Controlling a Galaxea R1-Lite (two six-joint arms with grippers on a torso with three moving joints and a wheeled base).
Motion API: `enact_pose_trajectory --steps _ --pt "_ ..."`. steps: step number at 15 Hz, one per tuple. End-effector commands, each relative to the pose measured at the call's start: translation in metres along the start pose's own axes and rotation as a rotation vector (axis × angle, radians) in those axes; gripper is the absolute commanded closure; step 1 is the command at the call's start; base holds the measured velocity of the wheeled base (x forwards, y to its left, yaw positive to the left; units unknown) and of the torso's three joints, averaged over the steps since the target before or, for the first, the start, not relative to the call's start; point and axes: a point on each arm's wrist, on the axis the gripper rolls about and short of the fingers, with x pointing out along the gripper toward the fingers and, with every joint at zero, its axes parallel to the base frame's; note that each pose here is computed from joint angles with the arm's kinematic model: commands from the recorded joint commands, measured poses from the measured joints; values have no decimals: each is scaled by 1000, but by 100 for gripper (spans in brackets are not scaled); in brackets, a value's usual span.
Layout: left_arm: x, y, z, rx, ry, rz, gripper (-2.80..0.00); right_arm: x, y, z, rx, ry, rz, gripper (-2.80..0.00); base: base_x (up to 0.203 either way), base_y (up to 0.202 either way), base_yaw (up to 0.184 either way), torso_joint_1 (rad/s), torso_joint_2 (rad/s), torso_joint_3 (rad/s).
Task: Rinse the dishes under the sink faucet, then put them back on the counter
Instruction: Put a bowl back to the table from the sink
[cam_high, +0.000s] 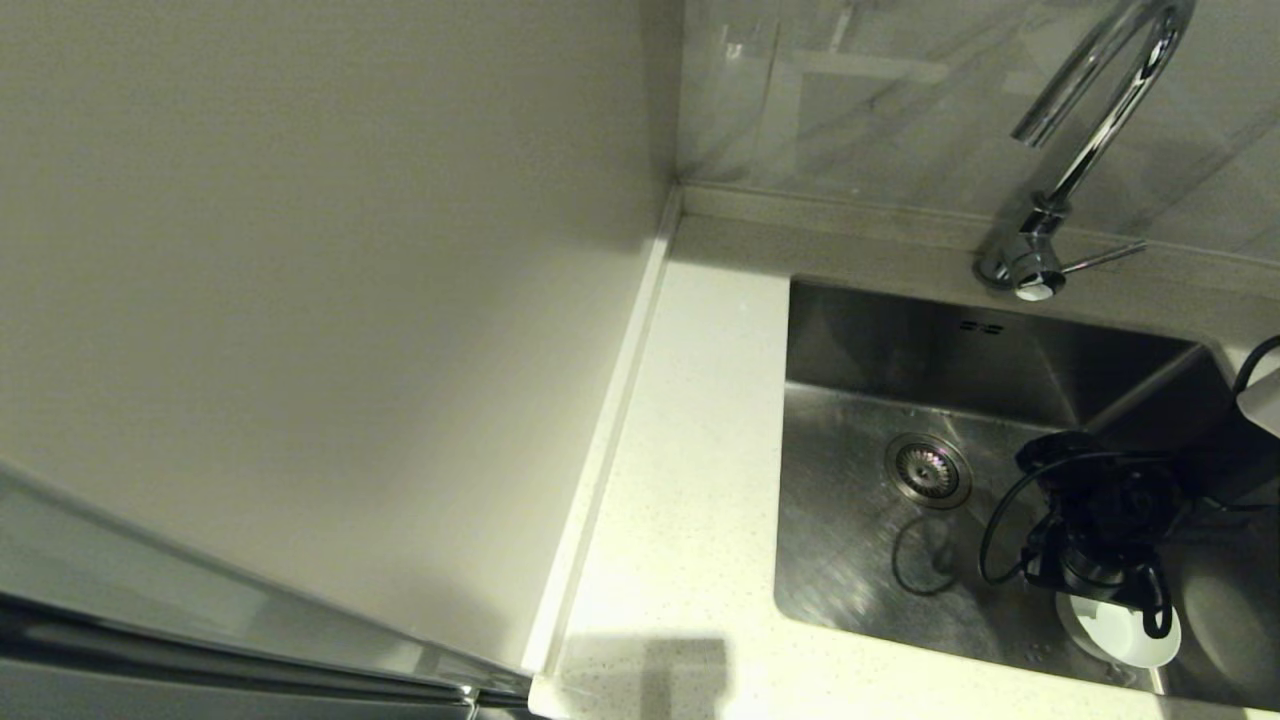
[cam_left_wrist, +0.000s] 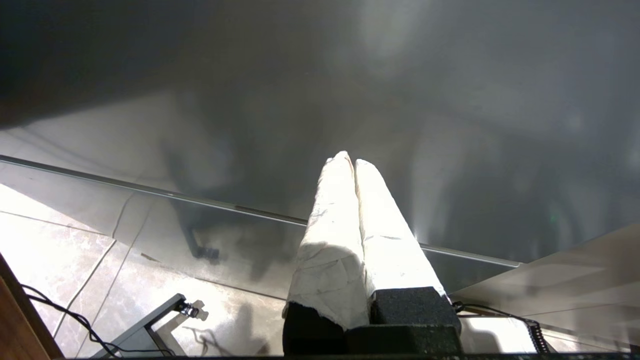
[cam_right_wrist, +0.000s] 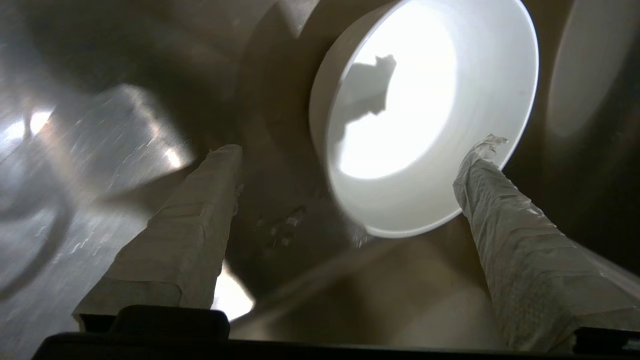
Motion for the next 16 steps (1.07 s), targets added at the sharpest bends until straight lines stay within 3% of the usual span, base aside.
enact_pose_trajectory --steps 1,2,3,10,16 --pt "0 0 0 1 -4 -1 0 14 3 -1 0 23 -18 -280 0 0 0 0 0 0" --pt "0 0 0 -1 -5 0 0 19 2 0 4 29 -23 -280 0 0 0 0 0 0" --pt "0 0 0 -1 -5 1 0 22 2 1 7 30 -27 0 0 0 0 0 0 0" --pt "0 0 0 -1 -4 1 0 20 -8 6 33 22 -34 0 0 0 0 0 0 0" --pt "0 0 0 0 -4 1 0 -42 -24 24 84 -117 32 0 0 0 0 0 0 0"
